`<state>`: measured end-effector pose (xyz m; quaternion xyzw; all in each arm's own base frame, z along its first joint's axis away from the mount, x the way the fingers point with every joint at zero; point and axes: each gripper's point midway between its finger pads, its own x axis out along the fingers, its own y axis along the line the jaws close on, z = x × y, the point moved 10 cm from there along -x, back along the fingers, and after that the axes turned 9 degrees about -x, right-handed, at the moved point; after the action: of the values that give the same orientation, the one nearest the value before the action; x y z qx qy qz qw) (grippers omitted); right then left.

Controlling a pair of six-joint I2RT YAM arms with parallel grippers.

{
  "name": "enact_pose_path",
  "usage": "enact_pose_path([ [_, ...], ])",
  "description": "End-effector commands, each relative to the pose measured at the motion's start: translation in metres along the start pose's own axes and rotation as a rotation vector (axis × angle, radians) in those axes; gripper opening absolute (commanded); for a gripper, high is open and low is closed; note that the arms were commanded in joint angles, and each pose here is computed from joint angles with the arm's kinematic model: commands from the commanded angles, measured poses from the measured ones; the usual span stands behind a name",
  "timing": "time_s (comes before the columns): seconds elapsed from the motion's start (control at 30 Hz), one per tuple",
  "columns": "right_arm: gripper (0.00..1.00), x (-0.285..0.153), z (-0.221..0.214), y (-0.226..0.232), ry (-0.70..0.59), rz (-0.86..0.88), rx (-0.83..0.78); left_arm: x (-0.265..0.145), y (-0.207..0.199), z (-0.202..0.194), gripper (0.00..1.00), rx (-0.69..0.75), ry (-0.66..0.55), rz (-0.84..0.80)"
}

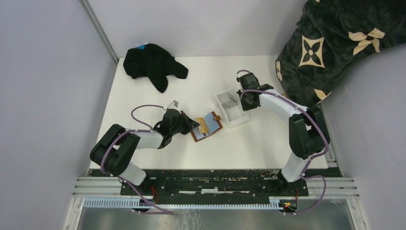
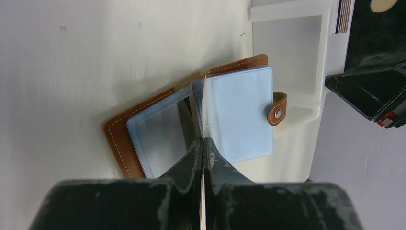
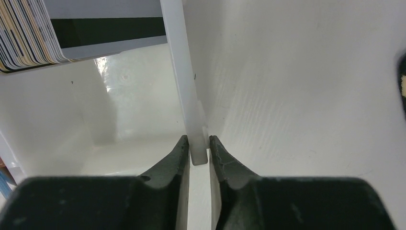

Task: Put the credit cards into the card holder
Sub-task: Move the storage box to the center of the board, then insert the credit card into the card holder.

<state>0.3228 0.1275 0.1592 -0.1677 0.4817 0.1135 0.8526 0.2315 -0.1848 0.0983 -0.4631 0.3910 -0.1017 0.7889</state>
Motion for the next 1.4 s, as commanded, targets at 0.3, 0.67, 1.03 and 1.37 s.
enact_pose_path([
  [0.3, 0.51, -0.064, 0.036, -0.004, -0.144, -0.131, -0.005, 0.008, -0.018, 0.002, 0.03, -0.078, -0.019, -0.114],
  [0.67, 0.49, -0.102, 0.058, 0.080, -0.253, 0.003, -0.147, 0.011, 0.001, -0.006, 0.03, -0.116, -0.016, -0.081],
  [1.03, 0.20, -0.056, 0.050, 0.131, -0.179, 0.149, -0.199, 0.009, 0.011, -0.010, 0.03, -0.146, -0.024, -0.059],
  [1.37, 0.16, -0.012, 0.049, 0.140, -0.117, 0.082, -0.241, 0.005, 0.018, -0.011, 0.03, -0.134, -0.033, -0.015],
])
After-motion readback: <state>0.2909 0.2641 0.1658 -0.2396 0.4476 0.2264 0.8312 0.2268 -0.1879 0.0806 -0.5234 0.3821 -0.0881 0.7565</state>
